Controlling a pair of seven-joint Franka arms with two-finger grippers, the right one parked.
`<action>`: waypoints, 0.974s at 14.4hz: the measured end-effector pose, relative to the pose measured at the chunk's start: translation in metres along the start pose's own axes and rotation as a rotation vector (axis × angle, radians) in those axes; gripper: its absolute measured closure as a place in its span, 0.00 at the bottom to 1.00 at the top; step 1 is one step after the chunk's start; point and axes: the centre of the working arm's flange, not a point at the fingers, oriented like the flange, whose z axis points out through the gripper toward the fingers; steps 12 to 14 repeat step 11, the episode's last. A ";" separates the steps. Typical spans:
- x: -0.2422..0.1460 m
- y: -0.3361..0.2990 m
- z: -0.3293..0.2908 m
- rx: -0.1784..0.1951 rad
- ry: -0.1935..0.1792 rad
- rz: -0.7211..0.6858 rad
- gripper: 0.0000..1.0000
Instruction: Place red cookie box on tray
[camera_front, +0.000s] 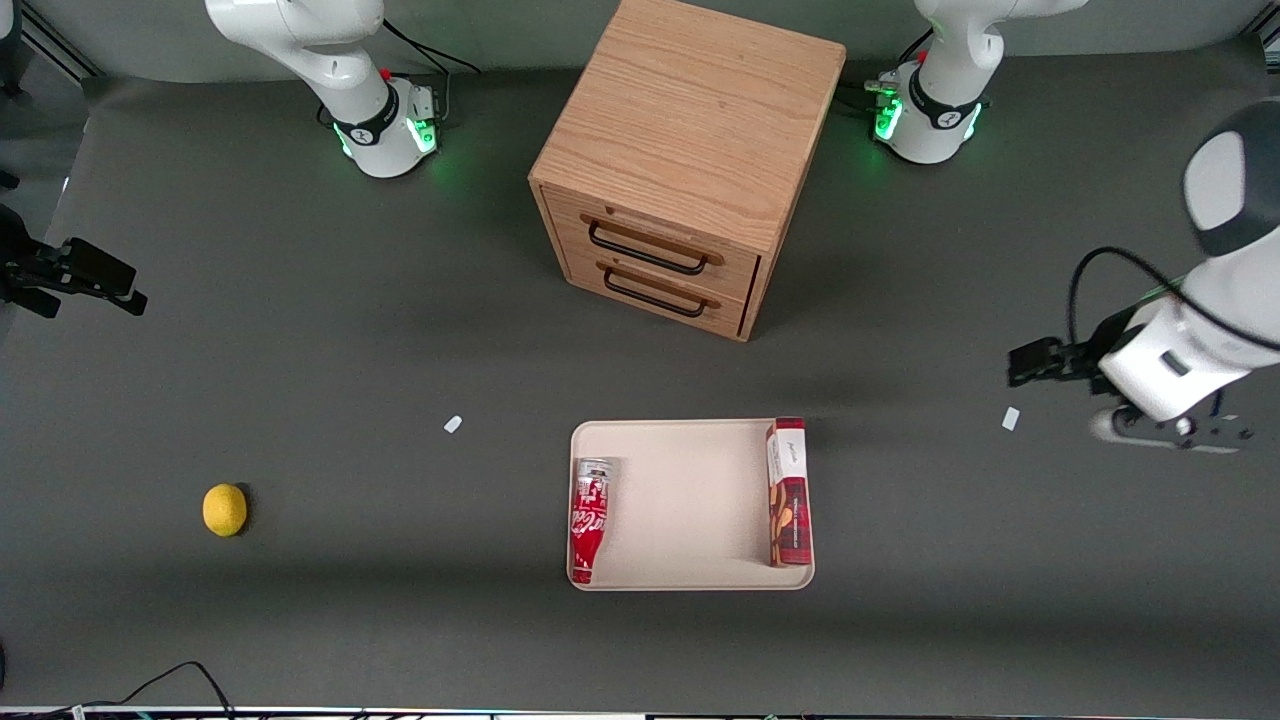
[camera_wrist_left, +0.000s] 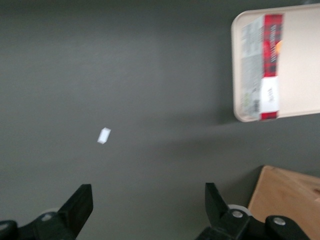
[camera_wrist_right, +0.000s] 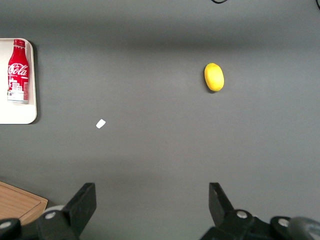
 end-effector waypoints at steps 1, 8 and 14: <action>-0.011 -0.006 -0.010 0.011 0.008 -0.009 0.00; -0.102 -0.018 -0.105 0.053 0.120 -0.053 0.00; -0.113 -0.016 -0.112 0.058 0.131 -0.054 0.00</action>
